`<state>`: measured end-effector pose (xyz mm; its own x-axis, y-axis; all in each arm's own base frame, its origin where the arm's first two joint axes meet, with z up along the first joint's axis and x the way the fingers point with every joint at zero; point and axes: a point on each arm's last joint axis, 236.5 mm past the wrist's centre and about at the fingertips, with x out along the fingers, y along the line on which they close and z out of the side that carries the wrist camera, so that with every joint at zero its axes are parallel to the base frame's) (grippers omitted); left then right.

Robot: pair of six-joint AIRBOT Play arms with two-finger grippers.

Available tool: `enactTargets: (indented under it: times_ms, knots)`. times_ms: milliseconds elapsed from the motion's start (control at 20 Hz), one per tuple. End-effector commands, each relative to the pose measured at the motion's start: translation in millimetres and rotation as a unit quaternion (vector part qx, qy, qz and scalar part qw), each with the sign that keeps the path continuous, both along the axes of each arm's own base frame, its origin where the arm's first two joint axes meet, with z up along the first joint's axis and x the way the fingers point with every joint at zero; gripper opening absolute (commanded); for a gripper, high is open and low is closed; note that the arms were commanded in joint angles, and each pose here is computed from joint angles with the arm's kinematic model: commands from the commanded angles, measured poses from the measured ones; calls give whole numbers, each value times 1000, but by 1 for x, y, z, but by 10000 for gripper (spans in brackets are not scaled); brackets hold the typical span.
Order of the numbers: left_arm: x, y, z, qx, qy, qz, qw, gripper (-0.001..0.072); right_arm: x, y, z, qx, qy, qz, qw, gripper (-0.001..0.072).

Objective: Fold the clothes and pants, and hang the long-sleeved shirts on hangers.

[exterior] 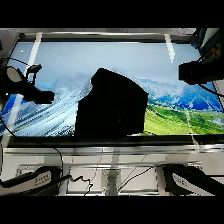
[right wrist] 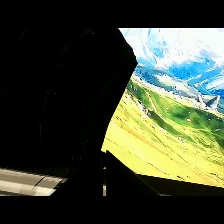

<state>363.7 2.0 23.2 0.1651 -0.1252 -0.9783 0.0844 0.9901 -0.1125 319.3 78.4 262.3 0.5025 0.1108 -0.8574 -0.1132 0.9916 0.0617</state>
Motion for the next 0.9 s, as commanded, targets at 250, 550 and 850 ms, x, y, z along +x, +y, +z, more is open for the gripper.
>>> enactTargets:
  times_ms: [250,550,850]
  knots:
    - [-1,0,-5,0,7,0,1000,14,2,1,1,1,-3,1,1000,42]
    - [-1,0,-5,0,7,0,1000,14,8,2,4,3,-19,3,1000,42]
    - [16,2,-2,3,-28,5,1000,13,45,-13,30,-59,-117,34,991,43]
